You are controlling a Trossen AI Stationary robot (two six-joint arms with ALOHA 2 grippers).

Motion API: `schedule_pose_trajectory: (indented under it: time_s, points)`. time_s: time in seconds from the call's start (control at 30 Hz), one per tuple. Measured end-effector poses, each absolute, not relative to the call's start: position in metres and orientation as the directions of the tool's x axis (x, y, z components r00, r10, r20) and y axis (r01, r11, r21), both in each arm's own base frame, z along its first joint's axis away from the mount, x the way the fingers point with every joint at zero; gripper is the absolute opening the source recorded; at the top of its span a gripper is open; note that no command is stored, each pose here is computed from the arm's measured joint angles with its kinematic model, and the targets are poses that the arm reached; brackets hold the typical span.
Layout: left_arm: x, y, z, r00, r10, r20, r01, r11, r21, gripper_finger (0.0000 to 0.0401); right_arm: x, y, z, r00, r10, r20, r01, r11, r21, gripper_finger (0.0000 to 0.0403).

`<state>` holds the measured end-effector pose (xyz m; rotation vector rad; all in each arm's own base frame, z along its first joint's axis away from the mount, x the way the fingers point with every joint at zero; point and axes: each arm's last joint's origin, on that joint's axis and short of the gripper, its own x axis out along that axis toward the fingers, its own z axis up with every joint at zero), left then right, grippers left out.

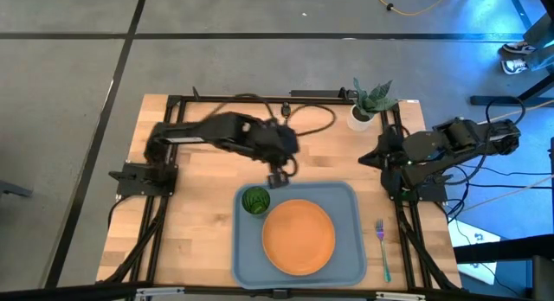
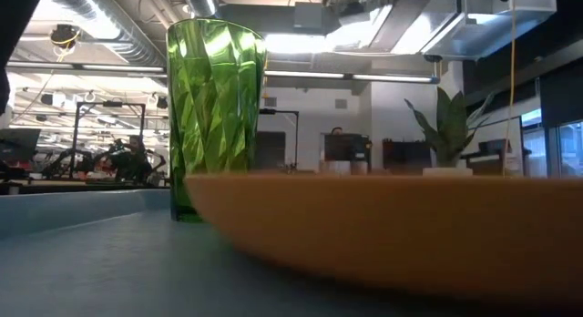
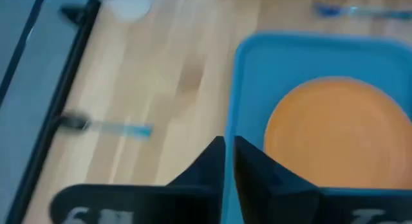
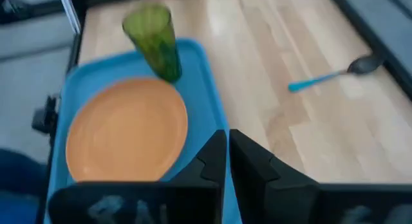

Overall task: Pick and place plate/cup/fork/spoon on tray
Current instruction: Put the green fork on the right side of the gray serving tray

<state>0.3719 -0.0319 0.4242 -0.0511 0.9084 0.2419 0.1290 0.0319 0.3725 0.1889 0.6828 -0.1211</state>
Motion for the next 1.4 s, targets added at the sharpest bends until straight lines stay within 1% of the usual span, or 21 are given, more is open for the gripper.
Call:
schedule_pose_trajectory:
  time_s: [0.03,0.1,0.17,0.23,0.3,0.37,0.57,0.7,0.87,1.03,1.17,1.27,1.3,1.4]
  points:
    - [0.363,-0.032,0.428,0.574,0.198,-0.795,-0.25,0.966,0.06,0.0007,0.132,0.033,0.37,0.756,-0.039,-0.654,0.166,0.977,0.135,0.0017]
    - [0.347,-0.035,0.43,0.5,0.207,-0.841,-0.288,0.956,0.064,0.0004,0.138,0.036,0.363,0.721,-0.023,-0.692,0.169,0.975,0.143,0.0006]
    - [0.338,-0.038,0.43,0.456,0.185,-0.871,-0.315,0.948,0.036,0.0002,0.142,0.038,0.357,0.678,-0.011,-0.735,0.195,0.967,0.166,0.0005]
    - [0.338,-0.046,0.425,0.441,0.107,-0.891,-0.29,0.957,-0.029,0.0001,0.146,0.04,0.351,0.622,0.018,-0.783,0.224,0.954,0.2,0.0004]
    - [0.334,-0.058,0.426,0.432,-0.007,-0.902,-0.222,0.968,-0.114,0.0001,0.149,0.043,0.343,0.549,0.05,-0.834,0.257,0.94,0.225,0.0003]
    - [0.332,-0.07,0.423,0.409,-0.066,-0.91,-0.182,0.972,-0.152,0.0001,0.153,0.046,0.337,0.486,0.082,-0.87,0.282,0.928,0.245,0.0003]
    - [0.331,-0.105,0.388,0.237,-0.186,-0.953,-0.151,0.963,-0.225,0.0,0.16,0.054,0.322,0.275,0.203,-0.94,0.33,0.898,0.291,0.0003]
    - [0.323,-0.132,0.359,0.073,-0.257,-0.964,-0.133,0.955,-0.264,0.0,0.165,0.058,0.315,0.175,0.272,-0.946,0.37,0.872,0.319,0.0003]
    - [0.309,-0.158,0.322,-0.108,-0.253,-0.961,-0.16,0.959,-0.235,0.0,0.175,0.063,0.307,0.097,0.308,-0.946,0.399,0.859,0.321,0.0002]
    - [0.295,-0.174,0.297,-0.211,-0.207,-0.955,-0.184,0.968,-0.169,0.0,0.183,0.066,0.294,-0.02,0.295,-0.955,0.431,0.865,0.258,0.0002]
    - [0.289,-0.185,0.285,-0.226,-0.194,-0.955,-0.194,0.969,-0.151,0.0,0.18,0.071,0.272,-0.112,0.344,-0.932,0.447,0.856,0.261,0.0002]
    - [0.286,-0.19,0.284,-0.224,-0.184,-0.957,-0.196,0.971,-0.14,0.0,0.172,0.078,0.251,-0.157,0.371,-0.915,0.47,0.843,0.261,0.0002]
    - [0.285,-0.191,0.284,-0.224,-0.181,-0.958,-0.193,0.971,-0.138,0.0,0.169,0.081,0.246,-0.163,0.385,-0.908,0.486,0.832,0.266,0.0002]
    - [0.285,-0.192,0.284,-0.219,-0.17,-0.961,-0.202,0.971,-0.126,0.0,0.163,0.092,0.235,-0.126,0.417,-0.9,0.56,0.779,0.283,0.0002]
